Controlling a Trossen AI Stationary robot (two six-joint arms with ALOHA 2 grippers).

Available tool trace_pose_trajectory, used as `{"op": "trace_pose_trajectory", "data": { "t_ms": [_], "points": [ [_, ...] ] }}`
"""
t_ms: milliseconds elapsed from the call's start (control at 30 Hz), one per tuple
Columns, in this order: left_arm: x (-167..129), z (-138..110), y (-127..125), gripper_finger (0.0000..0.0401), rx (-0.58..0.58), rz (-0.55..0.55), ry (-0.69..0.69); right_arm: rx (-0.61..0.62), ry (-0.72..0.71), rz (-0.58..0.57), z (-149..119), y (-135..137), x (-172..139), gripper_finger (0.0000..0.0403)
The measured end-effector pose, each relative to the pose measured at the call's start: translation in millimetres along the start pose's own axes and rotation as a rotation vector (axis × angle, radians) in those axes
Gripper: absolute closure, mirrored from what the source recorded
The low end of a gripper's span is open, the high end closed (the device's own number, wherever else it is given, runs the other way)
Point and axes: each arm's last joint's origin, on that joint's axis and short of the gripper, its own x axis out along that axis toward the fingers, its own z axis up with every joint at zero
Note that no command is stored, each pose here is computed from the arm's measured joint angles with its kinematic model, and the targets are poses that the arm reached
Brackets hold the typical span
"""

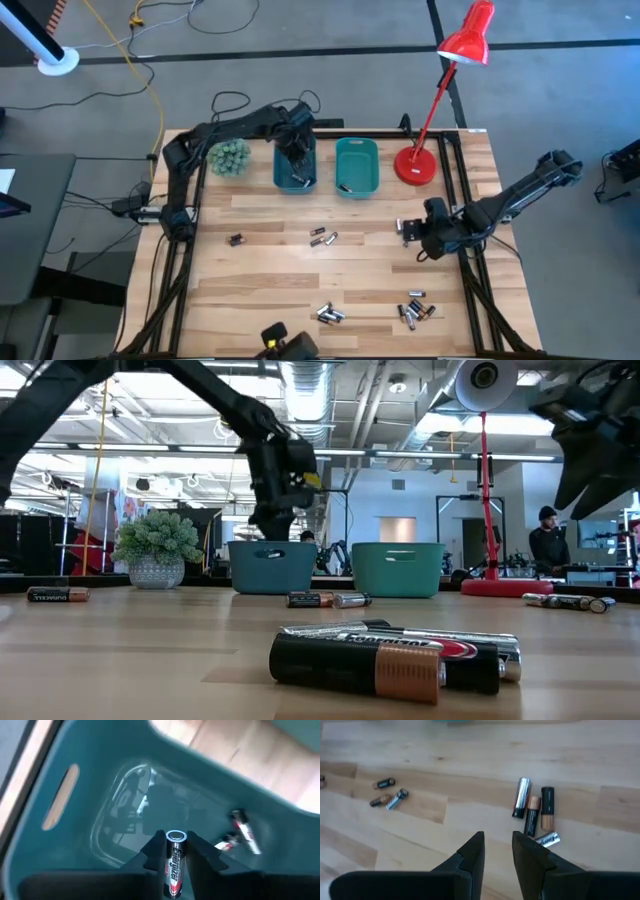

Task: Sort batteries
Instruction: Put the silver battery into the blue bin, then put the black battery into the green bin

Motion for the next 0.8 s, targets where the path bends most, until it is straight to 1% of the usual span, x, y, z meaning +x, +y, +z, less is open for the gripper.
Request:
{"op": "trace_pose_trajectory", "data": {
  "t_ms": [133,233,333,533,800],
  "points": [
    [13.4,-0.4,1.2,0.0297,0.034,-0.003,0.026,0.034,-0.019,-0.015,5.7,1.0,3.0,0.0285],
    [16.0,-0.6,1.0,0.0278,0.064,-0.010,0.030,0.047,-0.031,-0.024,9.3,1.6,4.7,0.0285],
    [14.1,2.6,1.3,0.0273,0.082,-0.005,-0.006,0.058,-0.040,-0.031,11.8,1.8,5.9,0.0285],
    [2.3,7.8,7.4,0.0270,0.073,0.021,-0.032,0.052,-0.050,-0.039,15.1,2.2,7.4,0.0285],
    [-39.7,23.8,9.3,0.0269,0.060,0.027,-0.028,0.028,-0.049,-0.039,15.0,2.3,7.4,0.0285]
  ]
}}
